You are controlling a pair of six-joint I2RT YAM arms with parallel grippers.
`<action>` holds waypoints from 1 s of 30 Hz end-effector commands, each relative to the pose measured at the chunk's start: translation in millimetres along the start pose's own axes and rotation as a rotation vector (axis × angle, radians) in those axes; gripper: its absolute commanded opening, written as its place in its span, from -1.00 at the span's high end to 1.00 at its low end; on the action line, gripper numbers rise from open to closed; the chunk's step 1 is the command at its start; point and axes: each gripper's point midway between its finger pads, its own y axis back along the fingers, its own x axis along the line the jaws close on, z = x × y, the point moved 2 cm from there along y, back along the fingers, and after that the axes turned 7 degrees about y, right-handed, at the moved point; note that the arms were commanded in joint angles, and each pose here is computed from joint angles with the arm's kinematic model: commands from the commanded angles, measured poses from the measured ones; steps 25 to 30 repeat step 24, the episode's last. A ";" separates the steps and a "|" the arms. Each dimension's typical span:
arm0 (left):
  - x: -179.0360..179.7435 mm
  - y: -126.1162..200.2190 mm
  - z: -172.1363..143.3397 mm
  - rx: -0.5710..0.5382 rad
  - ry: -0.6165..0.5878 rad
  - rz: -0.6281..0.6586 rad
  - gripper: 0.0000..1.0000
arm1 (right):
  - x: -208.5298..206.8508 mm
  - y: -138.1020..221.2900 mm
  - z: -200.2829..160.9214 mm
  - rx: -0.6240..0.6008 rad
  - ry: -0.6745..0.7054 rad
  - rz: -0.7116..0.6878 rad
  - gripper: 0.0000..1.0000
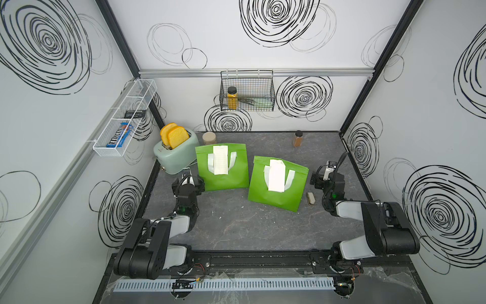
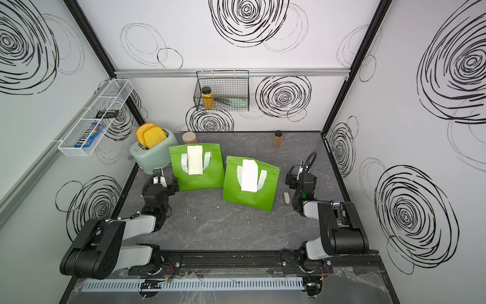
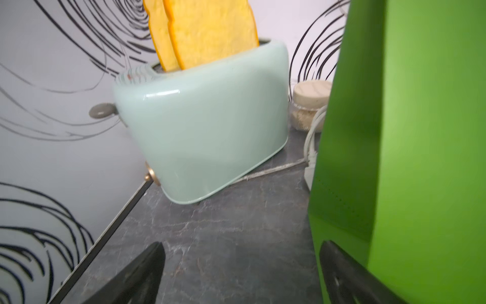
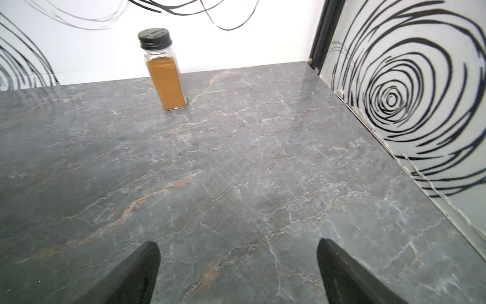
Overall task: Staple the receipts to the bags
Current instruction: Reset both arms
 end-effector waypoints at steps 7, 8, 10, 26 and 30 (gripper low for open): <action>-24.9 8.9 35.6 -0.190 0.112 -0.146 -0.92 | 10.0 10.3 18.2 -0.157 0.024 0.091 -0.95; -21.0 6.6 33.2 -0.193 0.134 -0.140 -0.91 | 9.8 10.8 18.4 -0.161 0.025 0.088 -0.95; -19.4 6.0 22.0 -0.196 0.145 -0.159 -0.91 | 9.7 11.0 17.8 -0.160 0.026 0.083 -0.95; -29.6 1.7 22.2 -0.182 0.105 -0.187 -0.91 | 9.6 9.5 18.8 -0.157 0.020 0.101 -0.95; -29.6 1.7 22.2 -0.182 0.105 -0.187 -0.91 | 9.6 9.5 18.8 -0.157 0.020 0.101 -0.95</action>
